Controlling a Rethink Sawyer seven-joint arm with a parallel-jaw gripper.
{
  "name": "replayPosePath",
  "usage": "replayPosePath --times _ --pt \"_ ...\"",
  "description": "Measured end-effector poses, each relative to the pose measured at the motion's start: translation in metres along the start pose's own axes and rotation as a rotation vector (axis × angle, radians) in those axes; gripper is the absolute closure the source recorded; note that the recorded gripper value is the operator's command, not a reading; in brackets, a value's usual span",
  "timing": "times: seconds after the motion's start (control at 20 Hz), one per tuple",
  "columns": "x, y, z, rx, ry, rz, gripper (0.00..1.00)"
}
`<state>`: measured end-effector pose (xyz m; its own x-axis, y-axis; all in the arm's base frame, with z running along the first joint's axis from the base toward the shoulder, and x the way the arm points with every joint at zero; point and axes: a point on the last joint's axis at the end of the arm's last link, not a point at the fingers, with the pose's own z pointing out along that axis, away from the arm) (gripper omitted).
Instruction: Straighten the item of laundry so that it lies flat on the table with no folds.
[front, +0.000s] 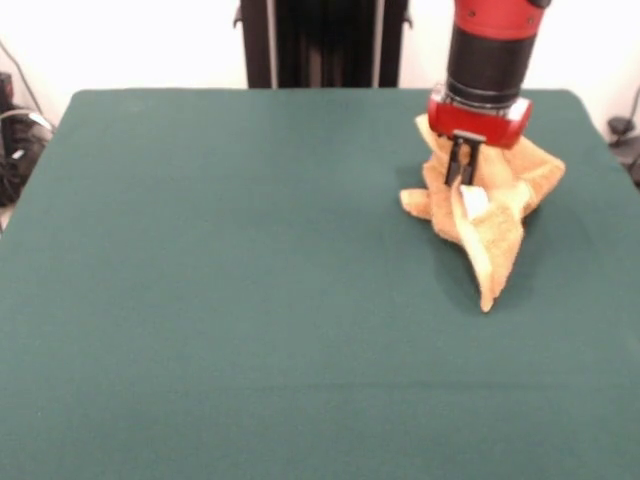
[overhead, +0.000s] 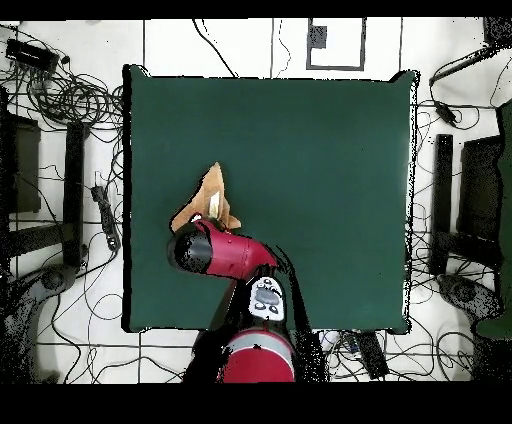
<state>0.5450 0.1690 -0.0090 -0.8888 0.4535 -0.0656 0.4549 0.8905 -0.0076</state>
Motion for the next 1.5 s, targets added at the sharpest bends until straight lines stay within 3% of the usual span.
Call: replayPosePath --times 0.3,0.35,0.8,1.5 --pt "0.007 0.039 -0.028 -0.026 0.026 -0.013 1.00" --pt "0.007 0.054 -0.037 -0.043 0.021 -0.008 1.00" --pt "0.013 0.107 -0.063 -0.107 -0.020 -0.016 1.00" --pt "0.023 0.140 -0.074 -0.132 -0.033 -0.032 1.00"
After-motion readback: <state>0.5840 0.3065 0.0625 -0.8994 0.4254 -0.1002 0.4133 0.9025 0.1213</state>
